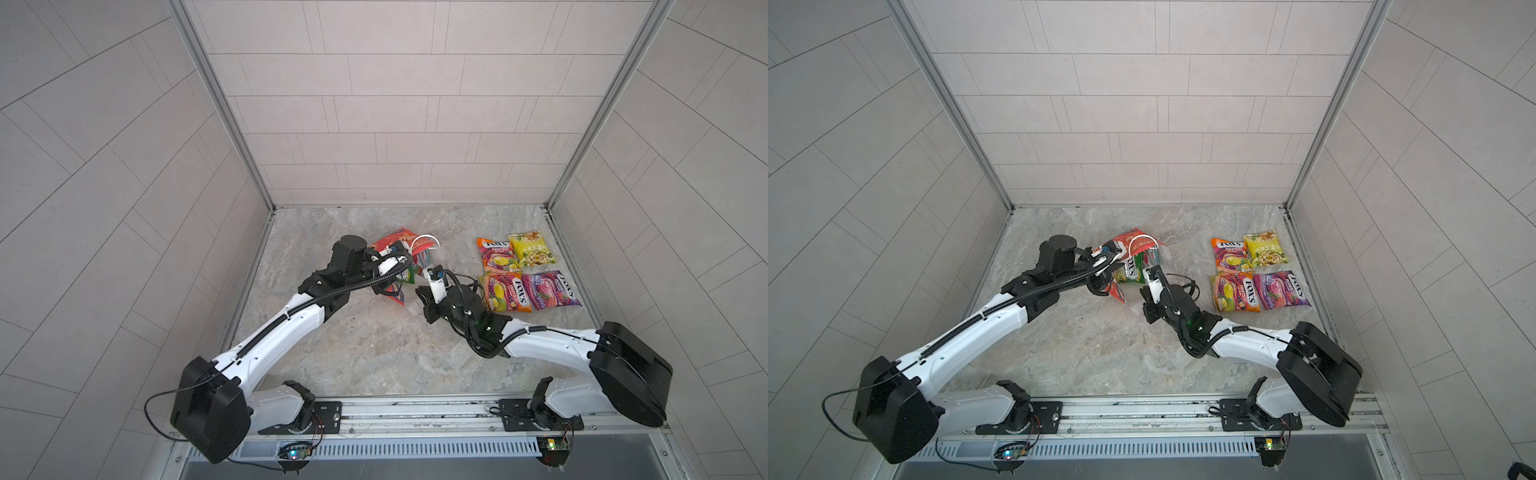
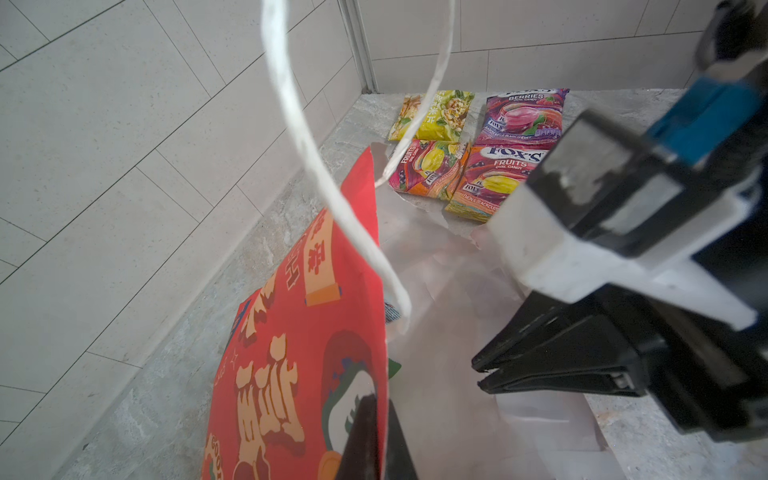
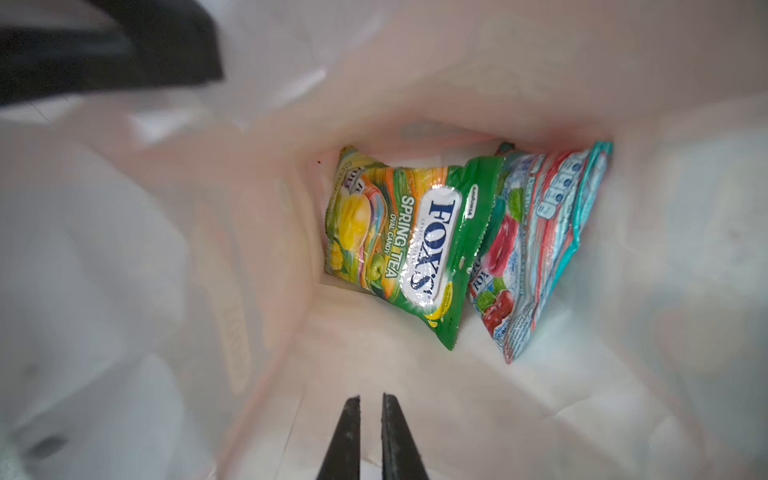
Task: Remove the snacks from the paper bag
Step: 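Move the right gripper over the bag opening held by the left gripper, then lower the right gripper into the bag and close on the green packet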
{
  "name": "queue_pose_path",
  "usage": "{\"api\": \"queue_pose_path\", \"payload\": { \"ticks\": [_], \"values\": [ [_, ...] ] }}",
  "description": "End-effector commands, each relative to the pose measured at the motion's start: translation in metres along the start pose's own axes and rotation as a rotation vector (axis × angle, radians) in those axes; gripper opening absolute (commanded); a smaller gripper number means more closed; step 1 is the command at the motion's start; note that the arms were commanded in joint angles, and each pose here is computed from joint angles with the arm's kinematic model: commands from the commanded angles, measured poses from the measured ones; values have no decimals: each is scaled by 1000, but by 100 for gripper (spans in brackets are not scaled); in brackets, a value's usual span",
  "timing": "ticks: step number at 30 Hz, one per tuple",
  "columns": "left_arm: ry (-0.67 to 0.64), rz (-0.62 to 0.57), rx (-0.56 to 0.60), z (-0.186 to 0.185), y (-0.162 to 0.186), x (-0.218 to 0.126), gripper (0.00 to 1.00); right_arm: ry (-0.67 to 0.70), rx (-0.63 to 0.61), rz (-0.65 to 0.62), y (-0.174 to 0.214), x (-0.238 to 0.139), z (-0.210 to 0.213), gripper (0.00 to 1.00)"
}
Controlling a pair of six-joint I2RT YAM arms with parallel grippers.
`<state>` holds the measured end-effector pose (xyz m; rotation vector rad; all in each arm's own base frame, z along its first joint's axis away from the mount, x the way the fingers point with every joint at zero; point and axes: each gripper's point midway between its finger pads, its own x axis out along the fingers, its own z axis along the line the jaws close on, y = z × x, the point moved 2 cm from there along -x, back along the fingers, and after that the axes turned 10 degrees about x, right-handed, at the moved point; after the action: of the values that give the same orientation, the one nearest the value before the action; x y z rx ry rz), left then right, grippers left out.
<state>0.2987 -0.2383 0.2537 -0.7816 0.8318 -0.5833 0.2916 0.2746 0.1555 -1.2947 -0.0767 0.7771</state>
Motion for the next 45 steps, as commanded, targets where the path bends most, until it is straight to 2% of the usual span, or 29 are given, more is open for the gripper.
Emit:
{"api": "queue_pose_path", "payload": {
  "ticks": [1, 7, 11, 13, 15, 25, 32, 40, 42, 45],
  "values": [
    [-3, -66, 19, 1, -19, -7, 0, 3, 54, -92, -25, 14, -5, 13],
    [-2, -79, 22, 0, -21, -8, 0, 19, 74, -50, -22, 43, -10, 21],
    [1, -81, 22, 0, -21, -8, 0, 91, 133, -59, -23, 61, -26, 37],
    [1, -84, 23, -1, -22, -8, 0, 115, 160, -57, -19, 70, -33, 41],
    [2, -87, 23, -1, -22, -8, 0, 133, 173, -64, -17, 76, -38, 52],
    [15, -96, 19, -2, -23, -5, 0, 210, 230, -108, -7, 96, -54, 61],
    [31, -106, 17, -4, -26, -5, 0, 299, 288, -86, -5, 115, -65, 74],
    [28, -131, 26, -6, -30, -9, 0, 409, 324, 21, 10, 142, -70, 73],
    [27, -129, 25, -6, -30, -10, 0, 464, 331, 51, 17, 145, -72, 67],
    [28, -134, 27, -7, -31, -10, 0, 461, 362, 45, 20, 148, -70, 49]
  ]
}}
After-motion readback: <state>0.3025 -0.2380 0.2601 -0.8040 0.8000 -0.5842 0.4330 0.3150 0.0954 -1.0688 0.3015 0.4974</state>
